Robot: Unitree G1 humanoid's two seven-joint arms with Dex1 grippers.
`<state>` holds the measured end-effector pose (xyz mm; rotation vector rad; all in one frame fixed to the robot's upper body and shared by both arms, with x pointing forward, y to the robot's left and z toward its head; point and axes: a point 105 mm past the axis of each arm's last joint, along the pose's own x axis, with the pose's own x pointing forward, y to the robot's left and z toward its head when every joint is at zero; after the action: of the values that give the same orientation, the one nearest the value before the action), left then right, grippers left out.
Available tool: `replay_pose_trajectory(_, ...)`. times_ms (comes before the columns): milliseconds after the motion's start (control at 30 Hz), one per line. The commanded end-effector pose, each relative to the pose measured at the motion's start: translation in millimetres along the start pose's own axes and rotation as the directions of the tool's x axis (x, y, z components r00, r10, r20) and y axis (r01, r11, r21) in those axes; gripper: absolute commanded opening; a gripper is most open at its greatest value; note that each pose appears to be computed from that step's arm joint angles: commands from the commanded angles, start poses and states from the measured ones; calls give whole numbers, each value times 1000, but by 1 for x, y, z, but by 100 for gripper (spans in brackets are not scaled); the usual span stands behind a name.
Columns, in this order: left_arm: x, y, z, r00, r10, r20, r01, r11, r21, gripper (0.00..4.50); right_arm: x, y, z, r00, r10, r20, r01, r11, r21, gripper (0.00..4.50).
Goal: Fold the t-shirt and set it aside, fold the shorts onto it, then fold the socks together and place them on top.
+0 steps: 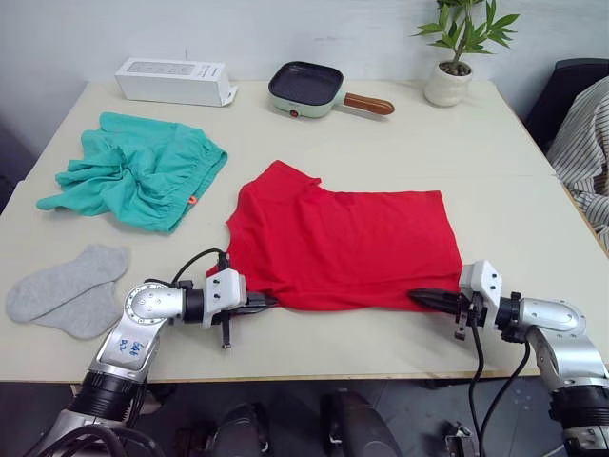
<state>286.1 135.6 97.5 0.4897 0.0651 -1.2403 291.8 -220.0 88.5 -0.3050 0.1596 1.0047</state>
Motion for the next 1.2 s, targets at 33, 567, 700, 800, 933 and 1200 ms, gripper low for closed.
replay_pose_trajectory(33, -8, 8, 7, 998, 48, 46, -46, 998, -47, 0, -6, -6, -5, 999, -55, 4, 54, 998, 26, 5)
replay_pose_trajectory(567, -2, -1, 13, 996, -59, 62, 67, 987, -143, 0, -13, 7, -7, 999, 3, -44, -3, 1000, 13, 5)
replay_pose_trajectory(700, 0, -9, 13, 990, -117, 81, 128, 980, -153, 0, -14, 8, -6, 999, -2, -48, 2, 1000, 5, 5)
replay_pose_trajectory(800, -4, -11, 17, 987, -122, 106, 139, 977, -165, 0, -17, 8, -6, 999, -13, -47, 13, 1000, 4, 5)
replay_pose_trajectory(933, -7, -16, 21, 982, -135, 134, 155, 975, -158, 0, -21, 12, -11, 999, -20, -50, 20, 1000, 12, 5)
replay_pose_trajectory(1200, -1, -16, 13, 989, -128, 80, 136, 986, -100, 0, -24, 15, -15, 999, -23, -48, 24, 999, 21, 5)
